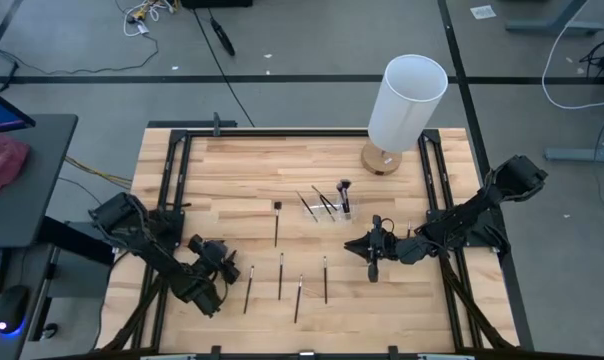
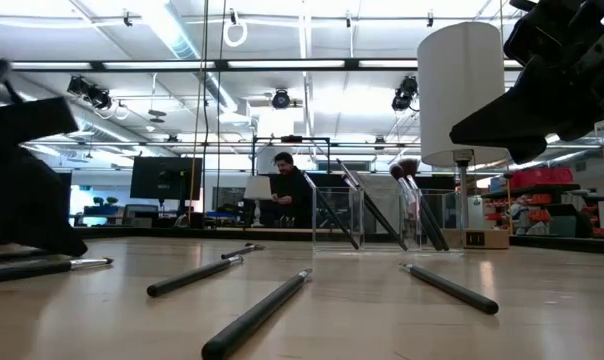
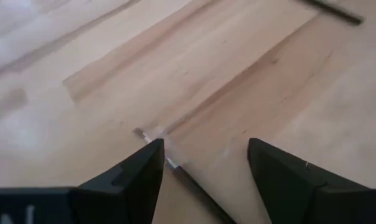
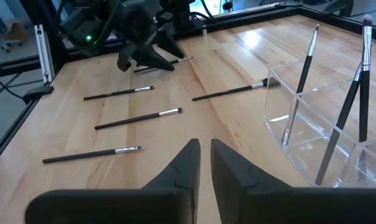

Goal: Pick & Place Makeup Supplies
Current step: Put the black makeup brush into the transparent organizer

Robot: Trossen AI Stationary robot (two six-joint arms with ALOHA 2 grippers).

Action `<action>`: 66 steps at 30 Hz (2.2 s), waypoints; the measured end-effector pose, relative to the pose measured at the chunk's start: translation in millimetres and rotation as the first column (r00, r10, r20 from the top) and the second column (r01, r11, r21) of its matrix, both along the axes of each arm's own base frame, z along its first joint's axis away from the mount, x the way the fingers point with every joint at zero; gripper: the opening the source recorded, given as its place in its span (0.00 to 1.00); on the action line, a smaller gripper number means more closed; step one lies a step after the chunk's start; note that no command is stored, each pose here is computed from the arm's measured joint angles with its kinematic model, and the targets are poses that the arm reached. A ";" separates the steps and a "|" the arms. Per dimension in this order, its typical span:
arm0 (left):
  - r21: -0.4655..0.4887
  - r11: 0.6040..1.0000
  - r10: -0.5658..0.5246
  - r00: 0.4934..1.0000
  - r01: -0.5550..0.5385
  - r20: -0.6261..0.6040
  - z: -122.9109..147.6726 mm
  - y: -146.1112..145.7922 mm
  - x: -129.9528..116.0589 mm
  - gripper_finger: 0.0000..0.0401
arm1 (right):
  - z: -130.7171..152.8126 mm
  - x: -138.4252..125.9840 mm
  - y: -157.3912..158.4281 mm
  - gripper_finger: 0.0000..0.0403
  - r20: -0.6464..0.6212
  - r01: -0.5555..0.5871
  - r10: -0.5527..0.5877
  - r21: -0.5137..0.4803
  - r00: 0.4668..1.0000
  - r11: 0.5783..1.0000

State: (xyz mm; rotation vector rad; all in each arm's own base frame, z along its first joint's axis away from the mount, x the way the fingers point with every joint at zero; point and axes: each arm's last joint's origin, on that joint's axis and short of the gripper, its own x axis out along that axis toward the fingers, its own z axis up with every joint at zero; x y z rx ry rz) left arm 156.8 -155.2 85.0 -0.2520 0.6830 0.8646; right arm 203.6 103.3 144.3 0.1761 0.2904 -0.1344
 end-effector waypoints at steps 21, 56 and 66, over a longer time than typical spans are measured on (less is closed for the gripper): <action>-0.026 0.996 -0.085 0.988 0.089 0.126 -19.6 5.5 -12.0 0.10 | 1.2 2.5 -4.0 0.11 0.011 0.022 -0.022 0.009 1.000 1.000; -0.184 0.981 0.048 0.997 -0.058 -0.058 42.3 -3.6 -10.1 0.23 | 1.1 2.8 -4.7 0.11 0.011 0.024 -0.024 0.006 1.000 1.000; -0.238 0.968 0.104 0.992 -0.085 0.069 32.7 -0.4 -7.9 0.61 | 0.8 3.5 -6.3 0.11 0.007 0.032 -0.032 0.004 0.999 0.999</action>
